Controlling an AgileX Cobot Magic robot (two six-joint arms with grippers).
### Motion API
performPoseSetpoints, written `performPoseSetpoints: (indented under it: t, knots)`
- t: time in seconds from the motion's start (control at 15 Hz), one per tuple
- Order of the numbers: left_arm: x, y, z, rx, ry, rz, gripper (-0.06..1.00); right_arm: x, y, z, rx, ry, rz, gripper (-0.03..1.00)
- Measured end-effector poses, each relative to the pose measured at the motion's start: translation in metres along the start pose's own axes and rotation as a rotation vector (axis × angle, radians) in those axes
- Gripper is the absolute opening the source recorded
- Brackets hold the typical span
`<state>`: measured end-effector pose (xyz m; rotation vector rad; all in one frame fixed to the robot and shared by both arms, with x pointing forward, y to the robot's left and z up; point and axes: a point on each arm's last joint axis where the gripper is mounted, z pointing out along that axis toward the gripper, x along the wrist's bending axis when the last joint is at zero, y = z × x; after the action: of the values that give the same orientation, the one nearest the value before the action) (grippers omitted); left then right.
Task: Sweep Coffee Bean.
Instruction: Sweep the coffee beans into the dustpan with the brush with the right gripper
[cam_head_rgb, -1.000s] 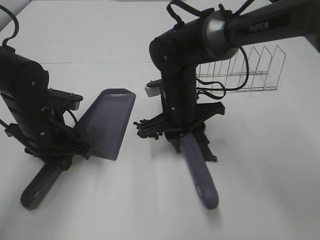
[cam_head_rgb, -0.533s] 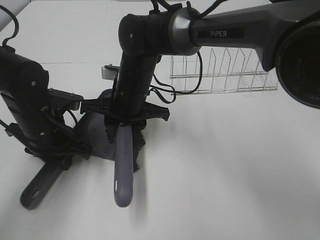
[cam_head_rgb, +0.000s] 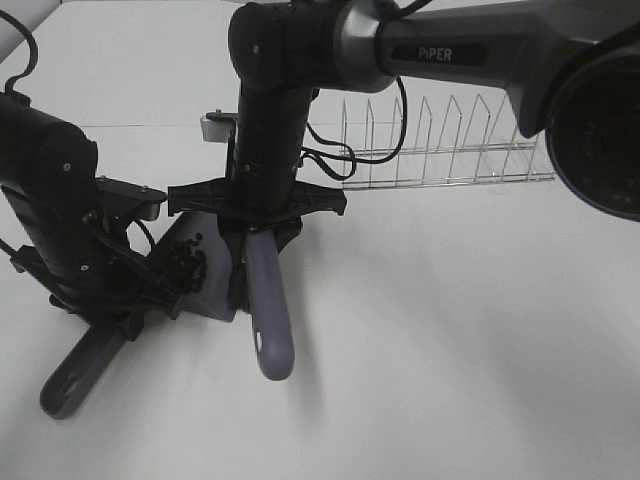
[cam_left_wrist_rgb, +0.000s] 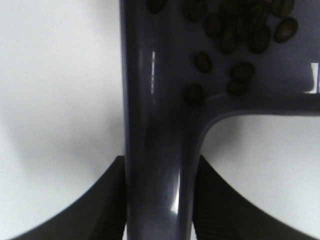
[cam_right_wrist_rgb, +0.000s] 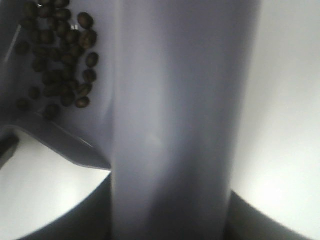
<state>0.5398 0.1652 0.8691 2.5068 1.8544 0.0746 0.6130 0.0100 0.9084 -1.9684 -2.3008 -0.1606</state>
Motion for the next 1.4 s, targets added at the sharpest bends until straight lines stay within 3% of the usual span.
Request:
performPoseSetpoints:
  t: [0.13, 0.47, 0.6, 0.67, 0.93, 1.13, 1.4]
  knots:
    - [0.000, 0.000, 0.000, 0.000, 0.000, 0.000, 0.31, -0.003, 0.004, -0.010, -0.016, -0.062, -0.033, 0.28]
    - [0.000, 0.000, 0.000, 0.001, 0.000, 0.000, 0.31, -0.015, 0.022, -0.034, -0.176, -0.264, -0.204, 0.28]
    - [0.000, 0.000, 0.000, 0.003, 0.001, 0.000, 0.31, -0.027, 0.028, -0.039, -0.185, -0.295, -0.227, 0.28]
    - [0.000, 0.000, 0.000, 0.004, 0.001, 0.000, 0.31, -0.053, 0.027, -0.038, -0.142, -0.321, -0.199, 0.28]
    - [0.000, 0.000, 0.000, 0.006, 0.001, 0.000, 0.31, -0.105, 0.002, -0.042, -0.020, -0.375, -0.138, 0.28]
    - [0.000, 0.000, 0.000, 0.006, 0.001, 0.000, 0.31, -0.110, -0.006, -0.028, 0.040, -0.382, -0.136, 0.28]
    - [0.000, 0.000, 0.000, 0.006, 0.001, 0.001, 0.31, -0.102, -0.009, -0.006, 0.104, -0.313, -0.106, 0.28]
